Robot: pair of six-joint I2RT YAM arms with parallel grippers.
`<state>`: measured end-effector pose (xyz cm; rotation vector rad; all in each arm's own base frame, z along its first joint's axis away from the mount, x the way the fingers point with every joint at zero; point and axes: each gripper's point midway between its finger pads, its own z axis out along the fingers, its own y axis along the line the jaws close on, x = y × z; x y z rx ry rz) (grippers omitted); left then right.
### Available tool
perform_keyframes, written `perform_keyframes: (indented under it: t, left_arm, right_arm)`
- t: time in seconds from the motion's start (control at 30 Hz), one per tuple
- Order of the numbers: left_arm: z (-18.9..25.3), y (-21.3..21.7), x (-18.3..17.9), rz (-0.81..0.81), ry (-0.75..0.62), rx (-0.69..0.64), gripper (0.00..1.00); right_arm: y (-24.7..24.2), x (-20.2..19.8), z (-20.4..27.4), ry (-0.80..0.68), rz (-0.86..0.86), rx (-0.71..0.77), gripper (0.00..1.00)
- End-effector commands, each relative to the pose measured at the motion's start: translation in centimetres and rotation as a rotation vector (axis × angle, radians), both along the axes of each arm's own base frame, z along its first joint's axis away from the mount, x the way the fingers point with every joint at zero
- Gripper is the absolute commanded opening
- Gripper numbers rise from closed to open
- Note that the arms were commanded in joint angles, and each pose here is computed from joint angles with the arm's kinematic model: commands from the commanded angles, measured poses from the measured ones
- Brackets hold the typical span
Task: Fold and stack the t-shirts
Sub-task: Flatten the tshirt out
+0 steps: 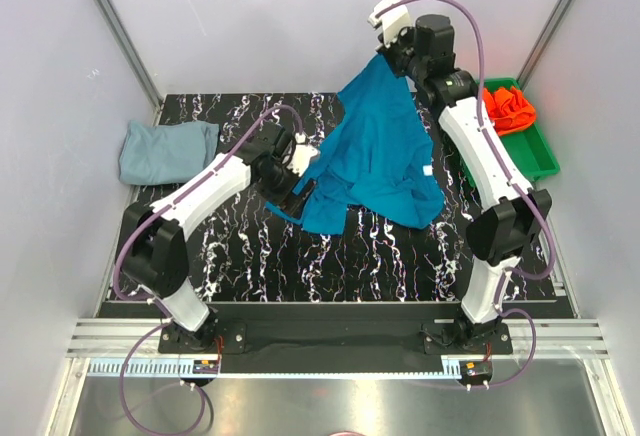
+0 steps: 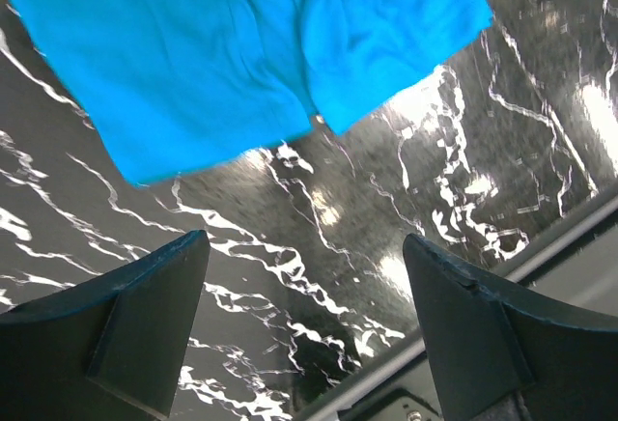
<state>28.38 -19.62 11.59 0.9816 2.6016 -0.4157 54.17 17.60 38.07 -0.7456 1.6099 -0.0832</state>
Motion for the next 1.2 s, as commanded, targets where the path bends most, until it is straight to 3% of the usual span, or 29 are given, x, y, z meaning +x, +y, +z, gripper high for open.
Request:
perform_keyframes:
  t: [0.0, 0.1, 0.17, 0.3, 0.47, 1.17]
  left_arm:
    - [3.1, -0.8, 2.9, 0.022, -0.131, -0.023, 0.89]
    - [3.0, -1.0, 3.6, 0.024, -0.146, -0.023, 0.89]
    - [2.3, -0.5, 5.2, 0.052, -0.194, 0.034, 0.89]
    - [-0.9, 1.7, 10.2, 0.088, -0.272, 0.271, 0.85]
    - [-2.2, -0.4, 13.3, 0.081, -0.295, 0.321, 0.84]
    - [-6.8, -4.5, 11.4, -0.009, -0.189, 0.308, 0.81]
  right_arm:
    - [0.0, -0.6, 6.8, -0.145, 0.012, 0.088, 0.00]
    - [0.1, -1.0, 7.8, -0.158, 0.024, 0.095, 0.00]
    - [0.1, -1.0, 7.4, -0.150, 0.024, 0.092, 0.00]
    - [0.1, -0.9, 4.8, -0.095, 0.018, 0.077, 0.00]
    - [0.3, -1.3, 4.4, -0.079, 0.027, 0.084, 0.00]
    - [0.1, -1.3, 3.3, -0.057, 0.019, 0.081, 0.00]
